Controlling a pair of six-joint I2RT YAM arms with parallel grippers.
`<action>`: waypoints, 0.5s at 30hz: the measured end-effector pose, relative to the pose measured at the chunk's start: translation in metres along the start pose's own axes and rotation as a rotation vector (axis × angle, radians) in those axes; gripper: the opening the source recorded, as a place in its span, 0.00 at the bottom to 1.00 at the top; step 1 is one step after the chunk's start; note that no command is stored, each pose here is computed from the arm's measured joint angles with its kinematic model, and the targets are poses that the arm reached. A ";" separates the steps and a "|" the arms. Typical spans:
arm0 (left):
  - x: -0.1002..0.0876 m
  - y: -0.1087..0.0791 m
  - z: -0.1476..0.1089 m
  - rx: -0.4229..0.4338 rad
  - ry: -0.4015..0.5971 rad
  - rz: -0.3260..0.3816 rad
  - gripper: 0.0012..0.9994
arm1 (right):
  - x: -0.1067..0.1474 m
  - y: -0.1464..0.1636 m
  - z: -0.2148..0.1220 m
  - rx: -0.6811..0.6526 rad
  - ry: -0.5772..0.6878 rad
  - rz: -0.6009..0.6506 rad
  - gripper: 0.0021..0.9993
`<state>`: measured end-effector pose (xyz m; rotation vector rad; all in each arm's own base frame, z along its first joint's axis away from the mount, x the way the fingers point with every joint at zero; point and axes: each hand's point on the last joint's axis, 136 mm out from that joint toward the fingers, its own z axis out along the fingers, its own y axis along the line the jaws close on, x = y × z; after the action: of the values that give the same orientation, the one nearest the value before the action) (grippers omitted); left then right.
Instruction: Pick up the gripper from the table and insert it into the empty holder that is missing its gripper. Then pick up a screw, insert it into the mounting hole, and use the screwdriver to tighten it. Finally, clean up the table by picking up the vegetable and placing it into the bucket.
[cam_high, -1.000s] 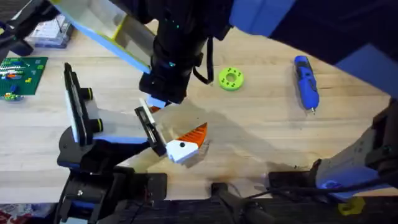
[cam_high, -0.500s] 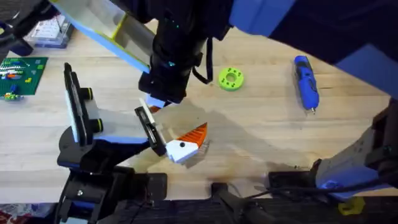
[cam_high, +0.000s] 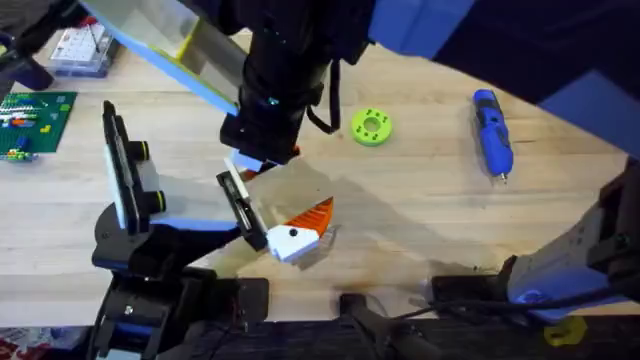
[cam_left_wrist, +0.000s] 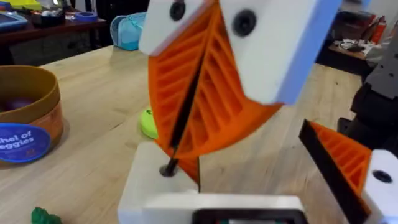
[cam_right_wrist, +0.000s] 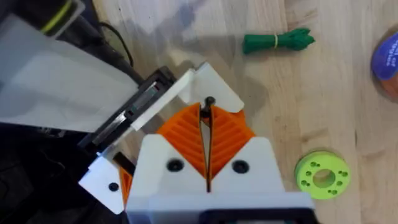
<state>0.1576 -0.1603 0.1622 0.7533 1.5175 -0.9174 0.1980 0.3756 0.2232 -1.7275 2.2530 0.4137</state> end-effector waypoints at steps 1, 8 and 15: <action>0.000 0.000 0.000 0.000 0.000 0.000 0.99 | 0.000 -0.001 0.000 0.004 0.001 0.000 0.00; 0.000 0.000 0.000 0.000 0.000 0.000 0.99 | 0.000 -0.003 0.000 0.014 0.000 -0.001 0.00; 0.000 0.000 0.000 -0.001 0.000 -0.009 0.99 | -0.001 -0.003 0.003 0.014 0.002 -0.001 0.00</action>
<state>0.1577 -0.1602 0.1621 0.7461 1.5229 -0.9233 0.2017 0.3770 0.2204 -1.7227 2.2517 0.3951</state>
